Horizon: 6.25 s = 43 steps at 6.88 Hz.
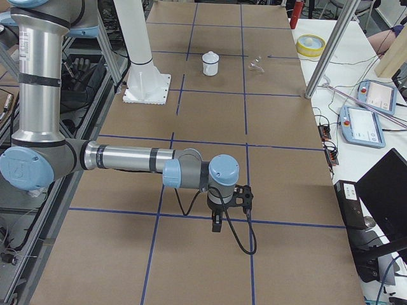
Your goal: Place funnel on cup
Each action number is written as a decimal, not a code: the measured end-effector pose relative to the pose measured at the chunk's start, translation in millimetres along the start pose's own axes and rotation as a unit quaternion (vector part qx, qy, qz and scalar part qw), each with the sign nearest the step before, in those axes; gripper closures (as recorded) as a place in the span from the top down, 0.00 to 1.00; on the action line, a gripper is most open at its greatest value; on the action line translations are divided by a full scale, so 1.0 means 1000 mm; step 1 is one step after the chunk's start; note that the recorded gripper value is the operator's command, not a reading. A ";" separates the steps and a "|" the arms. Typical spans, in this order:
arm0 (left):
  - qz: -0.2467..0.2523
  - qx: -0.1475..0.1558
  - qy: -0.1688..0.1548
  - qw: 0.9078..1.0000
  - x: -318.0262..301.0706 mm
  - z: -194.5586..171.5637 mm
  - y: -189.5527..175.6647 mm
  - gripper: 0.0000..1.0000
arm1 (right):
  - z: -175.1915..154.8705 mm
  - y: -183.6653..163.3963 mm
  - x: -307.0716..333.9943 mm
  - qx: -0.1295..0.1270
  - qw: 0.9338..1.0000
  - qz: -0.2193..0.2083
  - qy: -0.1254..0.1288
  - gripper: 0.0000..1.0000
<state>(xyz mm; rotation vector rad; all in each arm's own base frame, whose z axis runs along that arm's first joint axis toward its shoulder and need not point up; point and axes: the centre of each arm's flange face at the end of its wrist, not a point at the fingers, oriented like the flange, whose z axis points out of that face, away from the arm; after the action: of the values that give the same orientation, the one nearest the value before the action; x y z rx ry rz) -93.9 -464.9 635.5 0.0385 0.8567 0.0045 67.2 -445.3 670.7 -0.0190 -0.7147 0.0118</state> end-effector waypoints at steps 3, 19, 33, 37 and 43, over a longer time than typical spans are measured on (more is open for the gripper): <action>-0.001 0.000 -0.001 1.000 -0.001 0.000 0.001 1.00 | 0.000 0.000 0.000 0.000 1.000 0.000 0.000 1.00; -0.170 -0.010 -0.035 0.985 0.619 0.105 0.042 0.89 | 0.000 0.000 0.000 0.000 1.000 0.000 0.000 1.00; -0.156 -0.023 -0.023 0.987 0.640 0.132 0.058 0.36 | 0.000 0.000 0.000 0.000 1.000 0.000 0.000 1.00; -0.155 -0.023 -0.020 0.987 0.641 0.128 0.060 0.00 | 0.000 0.000 0.000 0.000 1.000 0.000 0.000 1.00; -0.186 0.008 -0.032 0.982 0.570 0.040 0.082 0.00 | 0.000 0.000 0.000 0.000 1.000 0.000 0.000 1.00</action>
<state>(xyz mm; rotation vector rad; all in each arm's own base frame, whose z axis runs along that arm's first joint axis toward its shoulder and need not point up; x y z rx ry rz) 311.0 -373.2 233.8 -0.1065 0.7894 -0.3524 67.2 -445.4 670.5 -0.0186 -0.7147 0.0117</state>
